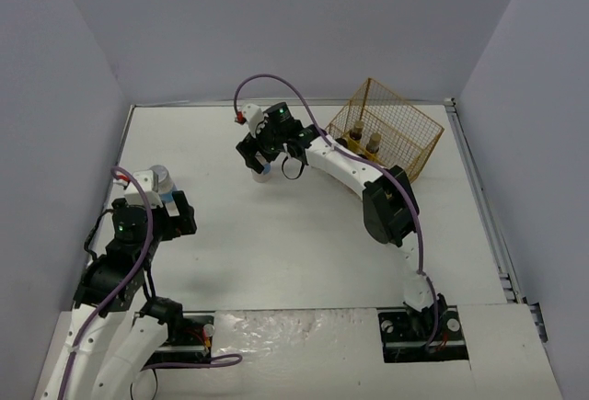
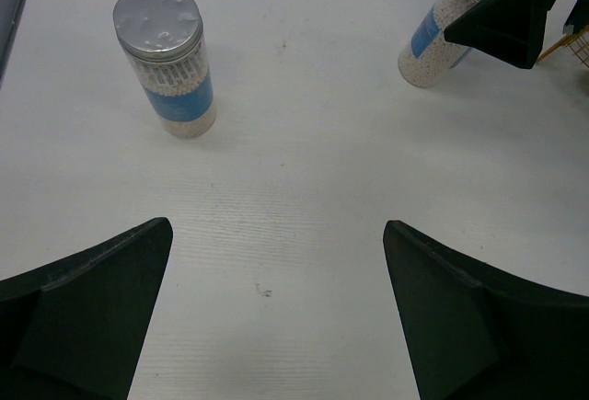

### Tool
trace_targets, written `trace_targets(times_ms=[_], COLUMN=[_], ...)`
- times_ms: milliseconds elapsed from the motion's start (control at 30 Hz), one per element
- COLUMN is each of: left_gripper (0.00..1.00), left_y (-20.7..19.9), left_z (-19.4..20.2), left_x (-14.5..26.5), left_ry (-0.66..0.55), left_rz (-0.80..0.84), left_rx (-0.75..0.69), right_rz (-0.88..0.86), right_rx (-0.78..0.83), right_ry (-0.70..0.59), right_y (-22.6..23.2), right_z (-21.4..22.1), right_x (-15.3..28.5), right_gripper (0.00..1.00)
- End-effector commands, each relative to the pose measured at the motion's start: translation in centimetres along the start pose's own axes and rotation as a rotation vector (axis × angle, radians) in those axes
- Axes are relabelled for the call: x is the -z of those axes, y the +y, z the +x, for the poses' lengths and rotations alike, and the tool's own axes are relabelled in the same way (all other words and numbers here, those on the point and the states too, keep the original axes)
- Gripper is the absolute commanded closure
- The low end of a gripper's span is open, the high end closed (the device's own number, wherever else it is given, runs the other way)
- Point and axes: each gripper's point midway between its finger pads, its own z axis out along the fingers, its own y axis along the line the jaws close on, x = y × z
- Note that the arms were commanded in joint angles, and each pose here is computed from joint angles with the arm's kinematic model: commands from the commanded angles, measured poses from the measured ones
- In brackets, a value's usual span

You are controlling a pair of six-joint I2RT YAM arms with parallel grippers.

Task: Organize the condiment bottles

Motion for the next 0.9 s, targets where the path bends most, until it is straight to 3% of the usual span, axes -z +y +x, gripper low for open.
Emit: trace_targets(times_ms=[0, 67, 267, 333, 467, 633, 867], left_gripper=[0.03, 0.03, 0.03, 0.03, 0.03, 0.03, 0.03], left_y=[-0.4, -0.4, -0.4, -0.4, -0.4, -0.4, -0.3], left_z=[-2.2, -2.2, -2.2, -2.2, -2.3, -2.3, -2.3], left_x=[-0.2, -0.2, -0.2, -0.2, -0.2, -0.2, -0.1], left_ry=[-0.065, -0.066, -0.066, -0.066, -0.067, -0.069, -0.071], left_rz=[0.010, 0.009, 0.009, 0.008, 0.011, 0.013, 0.012], left_rx=[0.018, 0.018, 0.019, 0.019, 0.020, 0.023, 0.027], right_rz=[0.032, 0.030, 0.043, 0.053, 0.152, 0.469, 0.867], right_rx=[0.045, 0.048, 0.043, 0.041, 0.011, -0.094, -0.354], right_ry=[-0.121, -0.123, -0.145, -0.172, -0.240, -0.356, -0.471], right_y=[-1.0, -1.0, -1.1, -1.1, -2.3, -6.6, -14.5], right_z=[-4.7, -4.7, -5.8, -7.1, -10.5, -15.1, -14.3], right_x=[0.9, 0.8, 1.9, 3.3, 7.5, 17.0, 29.6], right_gripper=[0.23, 0.32, 0.89, 0.98, 1.00, 1.00, 1.00])
